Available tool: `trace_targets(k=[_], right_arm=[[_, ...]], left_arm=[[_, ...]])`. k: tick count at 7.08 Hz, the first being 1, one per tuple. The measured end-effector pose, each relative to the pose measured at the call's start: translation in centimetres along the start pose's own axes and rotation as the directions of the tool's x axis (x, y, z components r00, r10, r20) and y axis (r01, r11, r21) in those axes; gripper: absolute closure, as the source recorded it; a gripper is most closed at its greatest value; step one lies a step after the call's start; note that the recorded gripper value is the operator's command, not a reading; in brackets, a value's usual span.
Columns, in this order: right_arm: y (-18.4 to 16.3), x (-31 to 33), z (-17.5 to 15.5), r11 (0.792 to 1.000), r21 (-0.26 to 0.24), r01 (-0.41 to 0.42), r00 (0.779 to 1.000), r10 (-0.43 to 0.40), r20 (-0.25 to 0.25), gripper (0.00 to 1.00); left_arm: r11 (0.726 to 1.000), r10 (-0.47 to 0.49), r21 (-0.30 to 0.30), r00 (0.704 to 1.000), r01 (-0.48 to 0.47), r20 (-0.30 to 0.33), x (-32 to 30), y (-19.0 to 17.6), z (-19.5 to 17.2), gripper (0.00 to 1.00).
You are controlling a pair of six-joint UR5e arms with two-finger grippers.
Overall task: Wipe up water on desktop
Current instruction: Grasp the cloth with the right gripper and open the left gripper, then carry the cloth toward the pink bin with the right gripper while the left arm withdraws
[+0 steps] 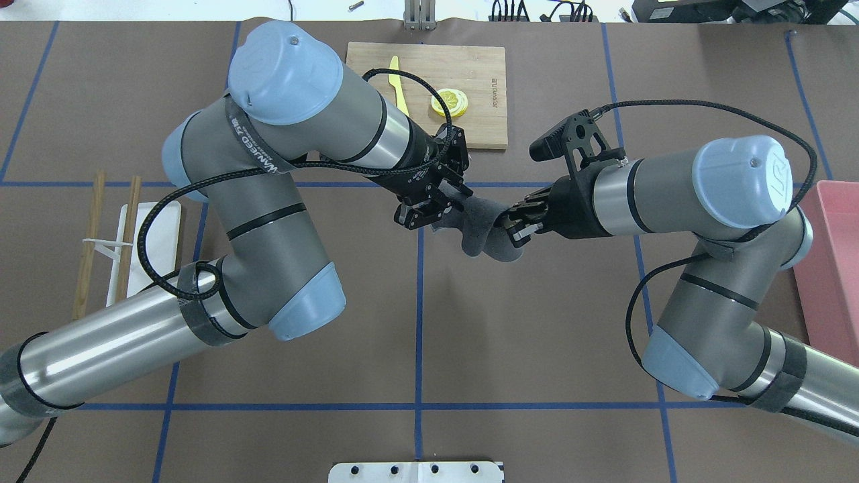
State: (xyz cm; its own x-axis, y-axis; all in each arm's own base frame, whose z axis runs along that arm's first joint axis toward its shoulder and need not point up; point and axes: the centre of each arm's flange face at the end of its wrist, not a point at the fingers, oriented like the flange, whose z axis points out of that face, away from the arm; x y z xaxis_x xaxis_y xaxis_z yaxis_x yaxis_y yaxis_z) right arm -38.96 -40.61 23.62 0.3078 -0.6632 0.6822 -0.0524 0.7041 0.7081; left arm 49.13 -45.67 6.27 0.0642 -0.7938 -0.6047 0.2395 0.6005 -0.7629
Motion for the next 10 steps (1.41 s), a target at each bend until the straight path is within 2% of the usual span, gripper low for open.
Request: trace_targets(k=[1,2,3,4,5,6,7,8,9,10], right_arm=[[0.1,0.4,-0.6,1.0,-0.003,-0.006,1.0,0.006,-0.01,1.0],[0.3,1.5,-1.9,0.999,-0.018,-0.027,0.999,0.026,-0.048,1.0],[0.4,3.6,-3.8,0.996,-0.057,-0.071,0.991,0.064,-0.12,1.0],[0.3,6.0,-5.6,0.986,-0.103,-0.127,0.975,0.106,-0.194,1.0],[0.1,8.6,-7.0,0.975,-0.146,-0.167,0.956,0.124,-0.267,1.0],[0.3,11.3,-8.3,0.967,-0.198,-0.16,0.938,0.086,-0.336,1.0],[1.2,14.2,-9.2,0.959,-0.261,-0.108,0.921,-0.003,-0.39,1.0],[2.4,17.2,-9.9,0.942,-0.333,-0.038,0.896,-0.115,-0.429,1.0],[3.5,19.8,-10.3,0.917,-0.399,0.022,0.87,-0.214,-0.444,1.0],[4.5,22.2,-10.8,0.887,-0.456,0.065,0.847,-0.291,-0.445,1.0]], left_arm=[[1.0,0.007,0.007,1.0,-0.007,-0.003,0.1,-0.4,-0.3,0.02],[0.999,0.021,0.024,1.0,-0.02,-0.009,0.2,-1.7,-1.0,0.02],[0.996,0.073,0.053,0.997,-0.072,-0.019,0.0,-3.9,-2.5,0.02],[0.981,0.177,0.088,0.984,-0.174,-0.021,-0.6,-5.8,-4.8,0.02],[0.944,0.304,0.133,0.953,-0.302,0.005,-1.2,-7.6,-7.2,0.02],[0.892,0.412,0.182,0.91,-0.413,0.045,-1.3,-9.3,-8.9,0.02],[0.831,0.501,0.229,0.861,-0.507,0.089,-1.6,-11.3,-10.0,0.02],[0.764,0.574,0.266,0.807,-0.588,0.139,-2.4,-13.3,-10.8,0.02],[0.699,0.626,0.291,0.755,-0.654,0.193,-3.1,-14.9,-12.0,0.02],[0.639,0.657,0.291,0.702,-0.712,0.276,-3.8,-16.0,-13.7,0.02]])
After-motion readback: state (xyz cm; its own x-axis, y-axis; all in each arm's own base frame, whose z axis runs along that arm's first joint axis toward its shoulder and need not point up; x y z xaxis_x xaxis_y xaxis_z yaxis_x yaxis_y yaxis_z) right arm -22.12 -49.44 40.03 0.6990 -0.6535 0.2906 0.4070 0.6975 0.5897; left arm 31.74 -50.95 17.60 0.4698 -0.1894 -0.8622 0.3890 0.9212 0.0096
